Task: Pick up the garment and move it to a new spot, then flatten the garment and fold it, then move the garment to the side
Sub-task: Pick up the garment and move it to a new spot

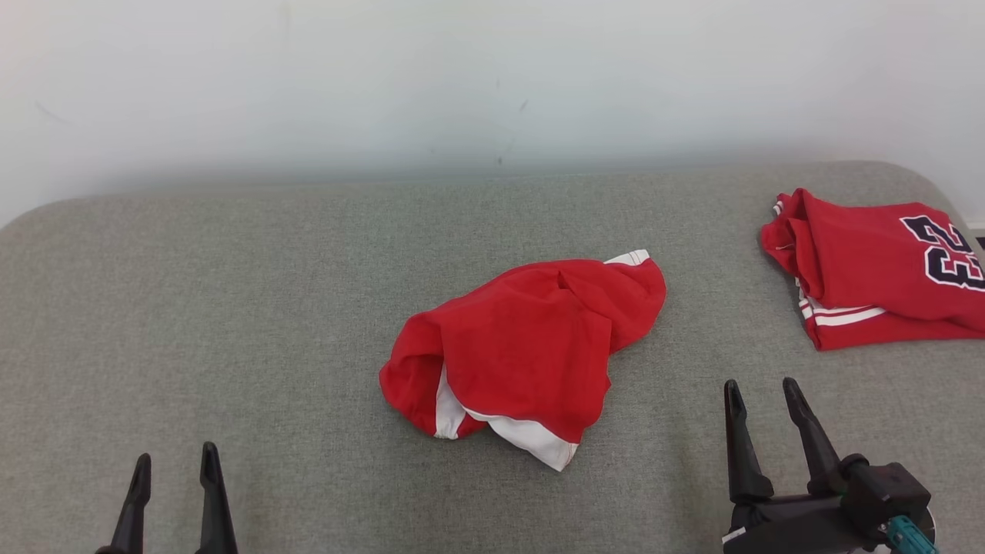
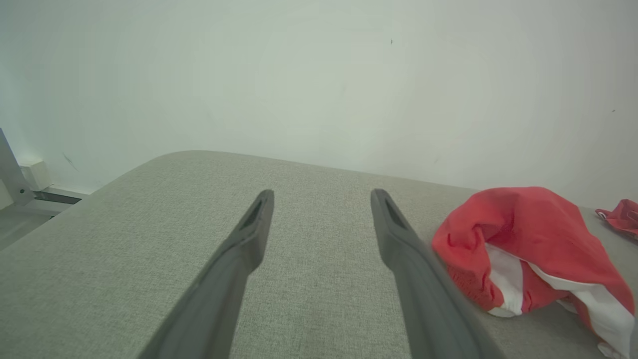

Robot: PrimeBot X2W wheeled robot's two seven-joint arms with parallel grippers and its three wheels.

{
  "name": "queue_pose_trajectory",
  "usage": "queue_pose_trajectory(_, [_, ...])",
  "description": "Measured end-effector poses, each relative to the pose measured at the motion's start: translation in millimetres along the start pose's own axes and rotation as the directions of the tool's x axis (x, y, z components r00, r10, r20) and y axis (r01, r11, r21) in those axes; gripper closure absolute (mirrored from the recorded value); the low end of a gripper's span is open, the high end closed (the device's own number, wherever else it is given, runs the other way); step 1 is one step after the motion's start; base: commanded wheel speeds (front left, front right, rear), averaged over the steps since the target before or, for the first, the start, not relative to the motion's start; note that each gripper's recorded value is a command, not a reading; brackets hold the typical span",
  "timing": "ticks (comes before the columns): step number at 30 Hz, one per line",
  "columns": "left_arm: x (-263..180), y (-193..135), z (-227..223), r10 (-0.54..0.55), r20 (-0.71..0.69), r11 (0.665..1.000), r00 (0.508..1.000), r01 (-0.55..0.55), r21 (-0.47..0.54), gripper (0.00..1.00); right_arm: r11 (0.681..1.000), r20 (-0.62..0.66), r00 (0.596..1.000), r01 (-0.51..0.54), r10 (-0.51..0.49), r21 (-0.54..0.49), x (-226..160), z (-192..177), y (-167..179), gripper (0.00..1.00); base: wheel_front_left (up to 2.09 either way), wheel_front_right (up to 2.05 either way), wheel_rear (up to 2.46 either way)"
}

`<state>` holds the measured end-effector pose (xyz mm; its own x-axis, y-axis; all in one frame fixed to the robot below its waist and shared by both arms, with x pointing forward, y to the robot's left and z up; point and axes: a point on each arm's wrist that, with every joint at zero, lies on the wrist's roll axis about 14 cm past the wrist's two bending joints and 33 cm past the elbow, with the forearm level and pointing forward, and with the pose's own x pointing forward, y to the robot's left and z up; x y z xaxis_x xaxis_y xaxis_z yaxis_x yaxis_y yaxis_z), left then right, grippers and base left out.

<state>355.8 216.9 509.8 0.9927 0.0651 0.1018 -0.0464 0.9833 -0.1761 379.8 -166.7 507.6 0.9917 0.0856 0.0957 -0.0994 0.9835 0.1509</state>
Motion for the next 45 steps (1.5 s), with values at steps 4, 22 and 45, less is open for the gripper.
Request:
queue_pose_trajectory(4, [-2, -3, -5, -0.01, -0.014, 1.0, 1.0, 0.01, 0.001, 0.0, 1.0, -0.015, 1.0, 0.001, -0.001, 0.002, -5, -5, 0, 0.0, 0.0, 0.0, 0.0])
queue_pose_trajectory(22, [-13, -28, -20, -0.106, -0.074, 0.993, 0.992, 0.109, 0.037, 0.0, 1.0, -0.028, 1.0, -0.011, 0.011, 0.006, -9, -8, 5, 0.0, 0.0, 0.0, 0.0])
queue_pose_trajectory(45, [-21, -14, -24, -0.067, -0.089, 0.996, 0.994, 0.071, 0.046, 0.0, 1.0, -0.037, 0.999, -0.022, 0.022, 0.01, -13, -11, 9, 0.0, 0.0, 0.0, 0.0])
